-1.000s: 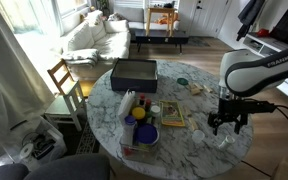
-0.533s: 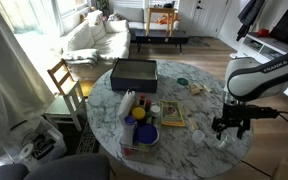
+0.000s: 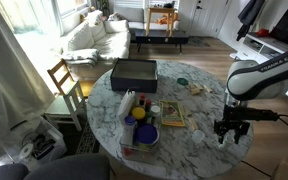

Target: Put the bottle inside the measuring cup then put it inside the container

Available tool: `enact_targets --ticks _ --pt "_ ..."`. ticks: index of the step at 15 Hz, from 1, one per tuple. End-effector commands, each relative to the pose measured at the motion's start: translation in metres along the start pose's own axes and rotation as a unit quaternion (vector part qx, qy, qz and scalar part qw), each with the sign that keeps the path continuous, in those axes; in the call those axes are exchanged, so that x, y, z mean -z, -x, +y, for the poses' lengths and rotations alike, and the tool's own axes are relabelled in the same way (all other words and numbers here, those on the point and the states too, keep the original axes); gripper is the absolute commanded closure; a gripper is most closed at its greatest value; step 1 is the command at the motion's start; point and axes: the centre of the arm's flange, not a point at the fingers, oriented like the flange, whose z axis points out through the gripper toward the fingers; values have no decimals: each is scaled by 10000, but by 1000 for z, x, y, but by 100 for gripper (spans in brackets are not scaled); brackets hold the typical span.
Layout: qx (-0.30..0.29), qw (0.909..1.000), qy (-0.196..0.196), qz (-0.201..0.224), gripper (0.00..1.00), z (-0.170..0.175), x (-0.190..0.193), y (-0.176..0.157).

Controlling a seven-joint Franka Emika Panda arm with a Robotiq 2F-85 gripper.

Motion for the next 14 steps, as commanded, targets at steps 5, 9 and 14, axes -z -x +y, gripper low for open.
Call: enact_targets --ticks 5,9,14 --pt "4 10000 -71 1 74 5 0 -3" --pt "53 10000 -9 57 88 -3 16 5" --pt "320 9991 160 241 88 -16 53 24"
